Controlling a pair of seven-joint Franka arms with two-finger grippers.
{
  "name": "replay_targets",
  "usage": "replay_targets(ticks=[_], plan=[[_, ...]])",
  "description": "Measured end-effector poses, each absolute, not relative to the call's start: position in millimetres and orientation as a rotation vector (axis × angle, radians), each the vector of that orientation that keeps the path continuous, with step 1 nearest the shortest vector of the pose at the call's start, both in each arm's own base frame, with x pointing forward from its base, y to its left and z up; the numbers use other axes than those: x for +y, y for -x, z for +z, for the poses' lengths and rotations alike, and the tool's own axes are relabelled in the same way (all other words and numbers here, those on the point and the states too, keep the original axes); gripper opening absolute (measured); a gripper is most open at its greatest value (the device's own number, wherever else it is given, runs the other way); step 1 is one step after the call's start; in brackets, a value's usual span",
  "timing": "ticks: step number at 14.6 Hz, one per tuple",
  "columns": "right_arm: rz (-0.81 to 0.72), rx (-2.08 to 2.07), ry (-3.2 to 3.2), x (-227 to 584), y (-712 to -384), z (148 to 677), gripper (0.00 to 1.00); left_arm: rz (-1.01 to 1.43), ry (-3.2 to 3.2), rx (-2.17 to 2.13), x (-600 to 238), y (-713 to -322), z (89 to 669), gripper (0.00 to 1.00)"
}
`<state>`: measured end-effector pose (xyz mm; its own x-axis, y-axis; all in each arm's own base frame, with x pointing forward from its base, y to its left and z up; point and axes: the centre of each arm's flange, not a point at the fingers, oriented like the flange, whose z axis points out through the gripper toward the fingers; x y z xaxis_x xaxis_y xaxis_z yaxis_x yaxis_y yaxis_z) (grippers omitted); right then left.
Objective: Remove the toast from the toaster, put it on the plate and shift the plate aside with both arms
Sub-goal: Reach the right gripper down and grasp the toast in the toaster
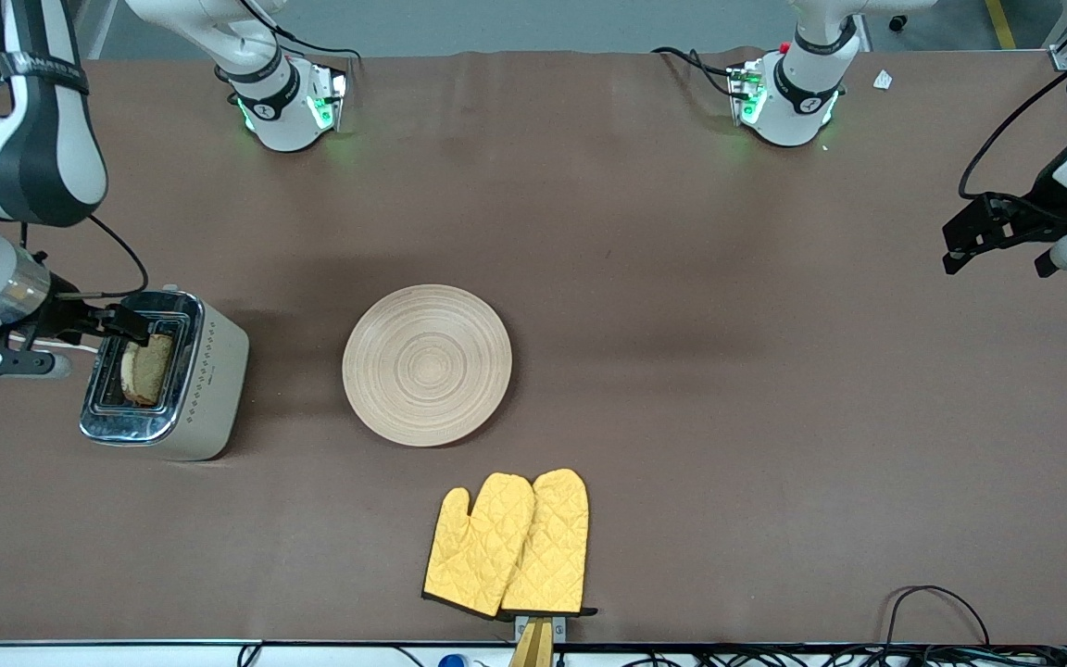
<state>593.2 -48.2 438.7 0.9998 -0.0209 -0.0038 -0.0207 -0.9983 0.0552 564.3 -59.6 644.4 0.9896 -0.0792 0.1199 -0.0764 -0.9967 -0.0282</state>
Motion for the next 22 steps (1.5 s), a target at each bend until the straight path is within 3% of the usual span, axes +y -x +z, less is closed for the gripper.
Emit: replay_targets(ticks=[4,7,8,10,13,15,18,22], plan=[[-0.020,-0.055,-3.077,-59,-600,414,1.00,-0.187,3.110,0.120,-59,-565,644,1.00],[-0.040,-0.063,-3.073,-64,-602,401,0.92,-0.187,3.110,0.118,-58,-565,644,1.00],[-0.041,-0.063,-3.072,-64,-603,398,0.83,-0.187,3.110,0.117,-58,-565,644,1.00],[-0.048,-0.062,-3.071,-64,-604,392,0.79,-0.187,3.110,0.116,-58,-565,644,1.00],[-0.061,-0.060,-3.070,-64,-605,387,0.49,-0.186,3.110,0.117,-58,-565,644,1.00],[-0.069,-0.057,-3.069,-64,-605,384,0.44,-0.186,3.110,0.117,-58,-565,644,1.00],[-0.073,-0.056,-3.069,-63,-605,384,0.12,-0.185,3.110,0.116,-58,-565,643,1.00],[-0.149,-0.054,-3.070,-60,-608,408,0.07,-0.185,3.110,0.114,-57,-565,643,1.00]])
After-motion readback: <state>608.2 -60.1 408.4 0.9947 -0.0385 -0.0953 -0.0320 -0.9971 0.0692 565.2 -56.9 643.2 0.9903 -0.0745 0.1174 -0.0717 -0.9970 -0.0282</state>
